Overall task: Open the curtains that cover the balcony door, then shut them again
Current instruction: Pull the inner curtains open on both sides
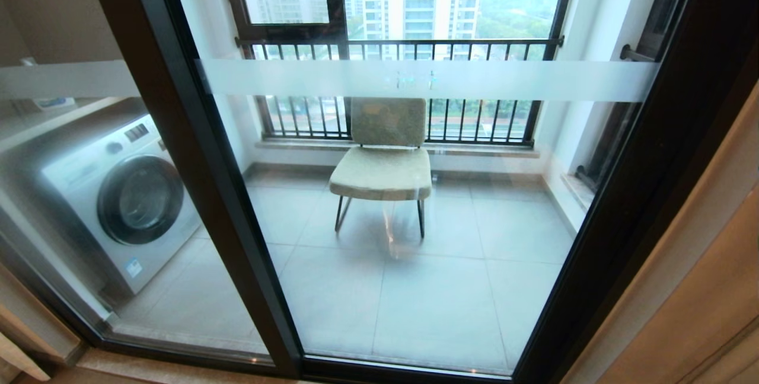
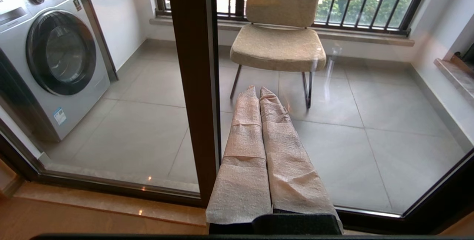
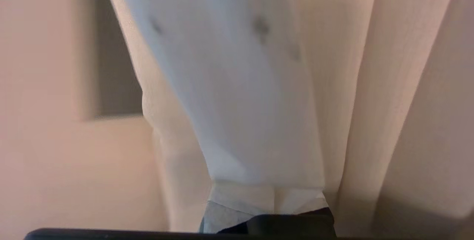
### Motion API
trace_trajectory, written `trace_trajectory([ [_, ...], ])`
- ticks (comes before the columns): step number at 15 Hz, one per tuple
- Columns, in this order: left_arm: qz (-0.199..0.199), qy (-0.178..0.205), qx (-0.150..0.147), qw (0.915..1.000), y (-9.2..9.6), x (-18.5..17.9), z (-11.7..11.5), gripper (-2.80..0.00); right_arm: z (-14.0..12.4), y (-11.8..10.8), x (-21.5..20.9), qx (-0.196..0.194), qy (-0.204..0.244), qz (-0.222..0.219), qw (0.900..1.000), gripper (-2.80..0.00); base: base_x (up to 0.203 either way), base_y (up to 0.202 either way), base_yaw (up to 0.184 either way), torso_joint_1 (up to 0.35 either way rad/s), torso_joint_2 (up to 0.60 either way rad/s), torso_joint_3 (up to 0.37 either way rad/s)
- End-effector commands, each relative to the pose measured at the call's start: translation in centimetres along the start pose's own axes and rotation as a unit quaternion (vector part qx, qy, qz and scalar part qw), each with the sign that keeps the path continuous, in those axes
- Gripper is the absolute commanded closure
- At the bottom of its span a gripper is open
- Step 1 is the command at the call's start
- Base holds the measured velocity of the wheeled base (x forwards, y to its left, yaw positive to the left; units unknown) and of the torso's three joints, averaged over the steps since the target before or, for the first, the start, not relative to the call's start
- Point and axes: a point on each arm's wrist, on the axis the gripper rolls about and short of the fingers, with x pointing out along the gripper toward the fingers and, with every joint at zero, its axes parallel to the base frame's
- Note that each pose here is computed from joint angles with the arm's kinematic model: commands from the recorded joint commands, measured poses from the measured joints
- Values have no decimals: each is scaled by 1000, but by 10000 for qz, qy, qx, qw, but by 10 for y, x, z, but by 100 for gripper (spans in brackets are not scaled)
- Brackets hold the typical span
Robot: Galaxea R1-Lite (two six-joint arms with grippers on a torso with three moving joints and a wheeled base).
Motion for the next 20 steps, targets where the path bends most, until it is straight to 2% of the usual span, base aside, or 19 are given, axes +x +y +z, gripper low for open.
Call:
trace_trajectory([
  [1,4,-1,-1,10000,0,0,0,0,22,17,-29,-50,-94,397,9992,0,0,0,0,0,0,0],
  [4,-2,-1,-1,10000,0,0,0,0,32,40,-55,223,-71,1092,9937,0,0,0,0,0,0,0],
  [7,6,-2,-1,10000,0,0,0,0,37,73,-70,624,-93,1840,9809,0,0,0,0,0,0,0],
  [10,6,-2,-1,10000,0,0,0,0,30,97,-74,856,-30,2307,9692,0,0,0,0,0,0,0],
  [13,5,-2,-1,10000,0,0,0,0,24,107,-68,977,43,2491,9635,0,0,0,0,0,0,0],
  [20,-1,-1,-1,10000,0,0,0,0,12,106,-57,1048,105,2522,9619,0,0,0,0,0,0,0],
])
